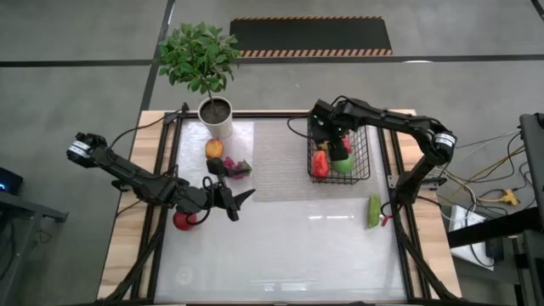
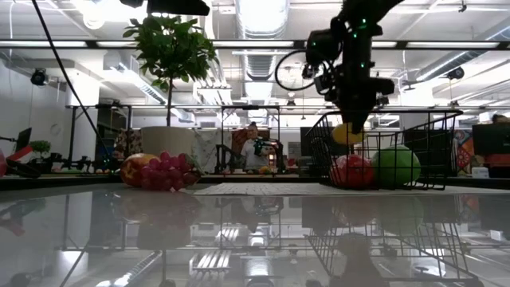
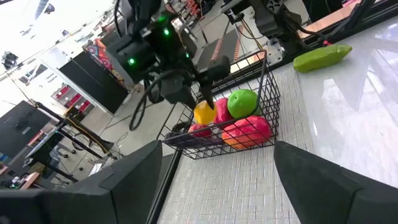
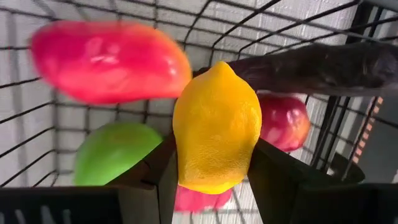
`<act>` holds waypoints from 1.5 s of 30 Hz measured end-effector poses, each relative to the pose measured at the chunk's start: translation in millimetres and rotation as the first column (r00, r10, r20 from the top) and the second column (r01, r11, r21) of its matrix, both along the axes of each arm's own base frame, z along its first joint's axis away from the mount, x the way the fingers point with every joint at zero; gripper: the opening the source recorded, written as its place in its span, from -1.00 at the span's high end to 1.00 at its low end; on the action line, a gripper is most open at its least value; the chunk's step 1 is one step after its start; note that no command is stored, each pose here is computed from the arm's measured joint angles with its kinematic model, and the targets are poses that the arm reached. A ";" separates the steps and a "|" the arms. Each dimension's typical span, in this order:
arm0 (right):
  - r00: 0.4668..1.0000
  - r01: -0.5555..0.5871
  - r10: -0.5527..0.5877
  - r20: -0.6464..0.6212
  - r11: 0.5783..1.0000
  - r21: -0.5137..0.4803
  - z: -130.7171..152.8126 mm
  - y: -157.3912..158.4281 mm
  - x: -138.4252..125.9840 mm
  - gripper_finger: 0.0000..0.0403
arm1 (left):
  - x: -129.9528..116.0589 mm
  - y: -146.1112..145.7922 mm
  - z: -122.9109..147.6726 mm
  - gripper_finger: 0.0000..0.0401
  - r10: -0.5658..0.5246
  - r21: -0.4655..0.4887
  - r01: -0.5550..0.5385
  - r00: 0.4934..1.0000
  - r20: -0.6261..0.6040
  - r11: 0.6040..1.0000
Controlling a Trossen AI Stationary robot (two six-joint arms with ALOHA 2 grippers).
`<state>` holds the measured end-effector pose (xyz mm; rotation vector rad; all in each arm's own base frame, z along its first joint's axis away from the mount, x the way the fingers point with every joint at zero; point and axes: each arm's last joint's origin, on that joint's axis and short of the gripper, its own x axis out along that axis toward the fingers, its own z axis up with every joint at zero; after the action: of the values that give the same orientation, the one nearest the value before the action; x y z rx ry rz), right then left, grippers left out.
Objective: Build produce basket
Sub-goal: Put the yellow lemon into the wire basket
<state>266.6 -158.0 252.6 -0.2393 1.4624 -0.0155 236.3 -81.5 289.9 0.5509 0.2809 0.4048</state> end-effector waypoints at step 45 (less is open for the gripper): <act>0.998 0.053 -0.054 -0.017 0.997 -0.054 -43.6 -11.3 4.2 -0.26 | 0.0 0.0 0.0 -0.45 0.000 -0.002 0.000 1.000 0.001 1.000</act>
<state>270.9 -169.3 209.0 -0.2445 1.4881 -0.0961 236.3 -81.5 289.9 0.5489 0.2805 0.4050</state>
